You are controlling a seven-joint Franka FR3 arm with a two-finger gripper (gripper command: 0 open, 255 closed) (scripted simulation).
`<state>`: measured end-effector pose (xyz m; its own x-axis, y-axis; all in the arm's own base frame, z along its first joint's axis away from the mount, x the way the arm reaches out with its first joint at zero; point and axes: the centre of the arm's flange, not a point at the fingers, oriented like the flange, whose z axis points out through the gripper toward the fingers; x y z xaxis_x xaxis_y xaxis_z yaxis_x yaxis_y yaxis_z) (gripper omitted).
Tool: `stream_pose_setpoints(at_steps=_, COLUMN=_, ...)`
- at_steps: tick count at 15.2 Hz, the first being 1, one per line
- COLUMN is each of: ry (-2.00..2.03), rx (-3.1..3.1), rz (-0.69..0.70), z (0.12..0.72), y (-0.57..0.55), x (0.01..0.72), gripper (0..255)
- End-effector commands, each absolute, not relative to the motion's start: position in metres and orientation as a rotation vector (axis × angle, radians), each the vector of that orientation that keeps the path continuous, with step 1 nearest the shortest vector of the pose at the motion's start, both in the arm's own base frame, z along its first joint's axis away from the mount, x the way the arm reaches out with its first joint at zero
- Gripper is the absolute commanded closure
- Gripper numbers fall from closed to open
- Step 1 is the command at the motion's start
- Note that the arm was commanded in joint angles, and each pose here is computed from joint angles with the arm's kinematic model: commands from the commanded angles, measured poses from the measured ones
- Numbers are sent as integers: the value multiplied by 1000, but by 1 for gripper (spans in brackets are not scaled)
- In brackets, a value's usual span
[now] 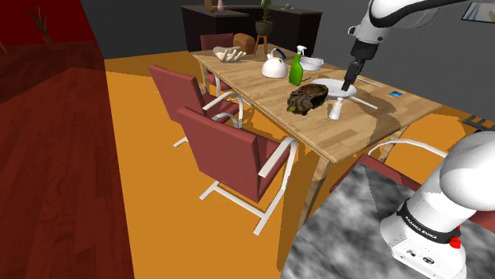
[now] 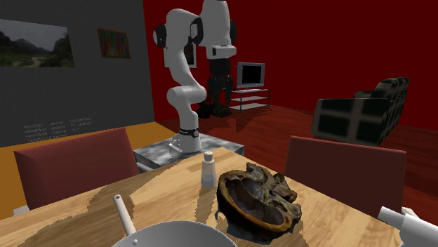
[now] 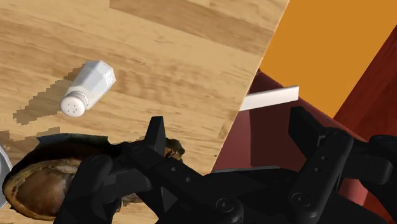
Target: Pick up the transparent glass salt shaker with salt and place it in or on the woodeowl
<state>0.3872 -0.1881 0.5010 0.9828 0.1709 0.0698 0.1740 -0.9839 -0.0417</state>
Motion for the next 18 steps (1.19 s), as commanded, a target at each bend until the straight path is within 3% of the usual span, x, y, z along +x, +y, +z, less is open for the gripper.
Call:
stream_pose_setpoints(at_steps=1, ry=-272, rx=-3078, rz=-104, z=486, y=-213, x=395, gripper=0)
stream_pose_setpoints(at_steps=13, ry=-287, rx=-3051, rz=-113, z=411, y=-348, x=440, gripper=0)
stream_pose_setpoints(at_steps=18, ry=-287, rx=-3051, rz=-113, z=388, y=-351, x=442, gripper=0)
